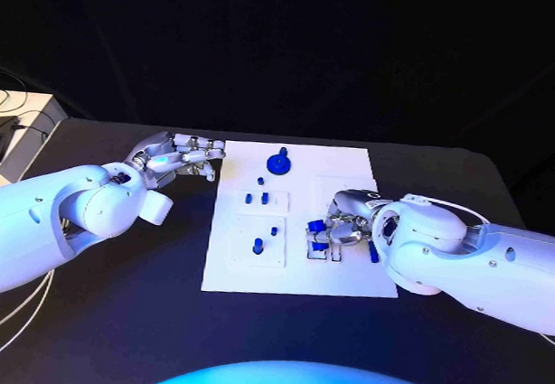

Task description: Assemble the parts on the task board

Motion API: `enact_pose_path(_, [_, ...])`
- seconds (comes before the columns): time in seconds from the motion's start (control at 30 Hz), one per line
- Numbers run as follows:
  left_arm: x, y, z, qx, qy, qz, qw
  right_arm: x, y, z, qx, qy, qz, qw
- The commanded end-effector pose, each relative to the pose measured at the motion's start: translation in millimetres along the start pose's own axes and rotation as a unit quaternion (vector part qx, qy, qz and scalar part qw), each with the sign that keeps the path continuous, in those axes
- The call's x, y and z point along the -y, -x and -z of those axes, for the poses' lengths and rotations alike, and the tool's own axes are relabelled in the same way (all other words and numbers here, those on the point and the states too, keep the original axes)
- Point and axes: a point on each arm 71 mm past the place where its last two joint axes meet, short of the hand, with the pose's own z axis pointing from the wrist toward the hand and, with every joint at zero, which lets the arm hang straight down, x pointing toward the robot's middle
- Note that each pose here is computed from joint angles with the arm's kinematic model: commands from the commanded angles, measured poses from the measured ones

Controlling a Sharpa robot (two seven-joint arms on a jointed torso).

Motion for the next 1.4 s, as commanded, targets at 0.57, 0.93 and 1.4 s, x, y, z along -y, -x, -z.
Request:
enact_pose_path(0.57, [0.0, -3.3, 0.4, -0.017, 0.004, 0.002, 1.000, 11.8, -3.2, 3.2, -0.119, -0.051, -0.125, 0.984])
enact_pose_path(0.93, [0.1, -3.9, 0.4, -0.019, 0.004, 0.001, 1.000, 8.1, -3.5, -5.3, -0.115, -0.051, -0.116, 0.985])
enact_pose_path(1.4, [0.1, -3.9, 0.6, -0.019, 0.005, 0.001, 1.000, 9.2, -2.6, -16.3, -0.095, -0.054, -0.105, 0.989])
